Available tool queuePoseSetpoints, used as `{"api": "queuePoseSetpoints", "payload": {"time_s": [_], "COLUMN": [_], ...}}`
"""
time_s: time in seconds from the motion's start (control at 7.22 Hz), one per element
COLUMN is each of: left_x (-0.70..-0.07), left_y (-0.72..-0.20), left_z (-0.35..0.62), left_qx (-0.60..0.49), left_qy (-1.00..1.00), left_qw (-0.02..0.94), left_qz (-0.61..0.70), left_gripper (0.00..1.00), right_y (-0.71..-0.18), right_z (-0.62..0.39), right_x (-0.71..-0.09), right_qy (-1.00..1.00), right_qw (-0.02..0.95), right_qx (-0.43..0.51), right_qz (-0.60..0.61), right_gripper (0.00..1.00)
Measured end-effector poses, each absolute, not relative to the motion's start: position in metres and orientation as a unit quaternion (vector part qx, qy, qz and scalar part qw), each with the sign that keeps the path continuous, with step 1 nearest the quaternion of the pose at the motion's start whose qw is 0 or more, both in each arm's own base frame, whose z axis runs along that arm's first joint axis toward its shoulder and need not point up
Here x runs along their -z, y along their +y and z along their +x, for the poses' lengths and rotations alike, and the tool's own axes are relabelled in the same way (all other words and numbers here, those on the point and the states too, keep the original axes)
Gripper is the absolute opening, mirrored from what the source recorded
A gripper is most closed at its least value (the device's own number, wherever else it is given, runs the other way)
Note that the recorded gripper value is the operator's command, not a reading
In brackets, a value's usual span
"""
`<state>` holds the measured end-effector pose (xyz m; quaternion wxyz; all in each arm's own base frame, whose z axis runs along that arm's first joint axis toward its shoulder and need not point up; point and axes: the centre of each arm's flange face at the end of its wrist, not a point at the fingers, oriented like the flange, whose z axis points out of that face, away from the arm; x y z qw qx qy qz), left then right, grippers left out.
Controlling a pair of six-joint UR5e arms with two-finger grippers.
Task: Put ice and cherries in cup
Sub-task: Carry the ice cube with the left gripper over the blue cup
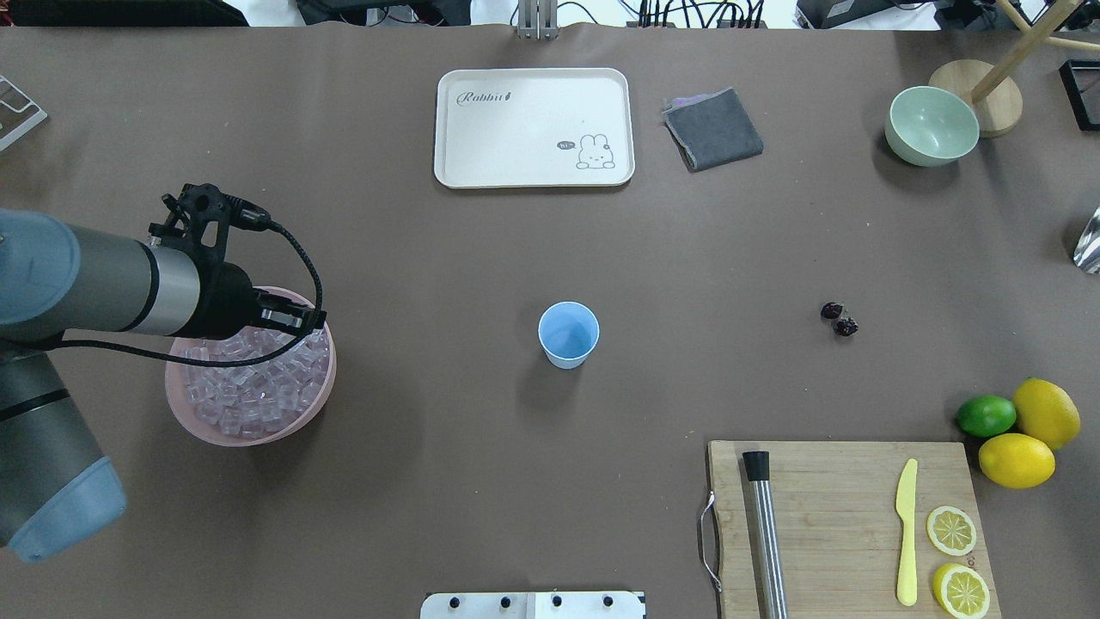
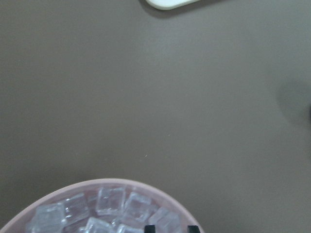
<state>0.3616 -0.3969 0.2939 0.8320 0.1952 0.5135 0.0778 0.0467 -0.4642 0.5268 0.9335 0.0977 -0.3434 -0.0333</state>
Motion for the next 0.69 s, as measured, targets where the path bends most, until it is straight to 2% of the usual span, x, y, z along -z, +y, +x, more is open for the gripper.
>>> {"api": "queuePoseSetpoints", "payload": {"time_s": [0.42,0.69], "left_x": [-0.198,-0.16], "left_y": [-0.412,-0.403], "left_z": [0.44,0.494], "left_qx": [0.02,0.058], "left_qy": [0.574,0.584], "left_qw": [0.8,0.79], "left_qz": [0.173,0.177], "left_gripper": [0.0,0.0], "right_y": [-0.464,-0.464], "right_z": [0.047,0.047], "right_x": [-0.526,-0.526], "right_qy": [-0.343,-0.343], "right_qw": [0.933,0.933], "right_qx": [0.034,0.034], "right_qz": [0.098,0.099], "right_gripper": [1.0,1.0]}}
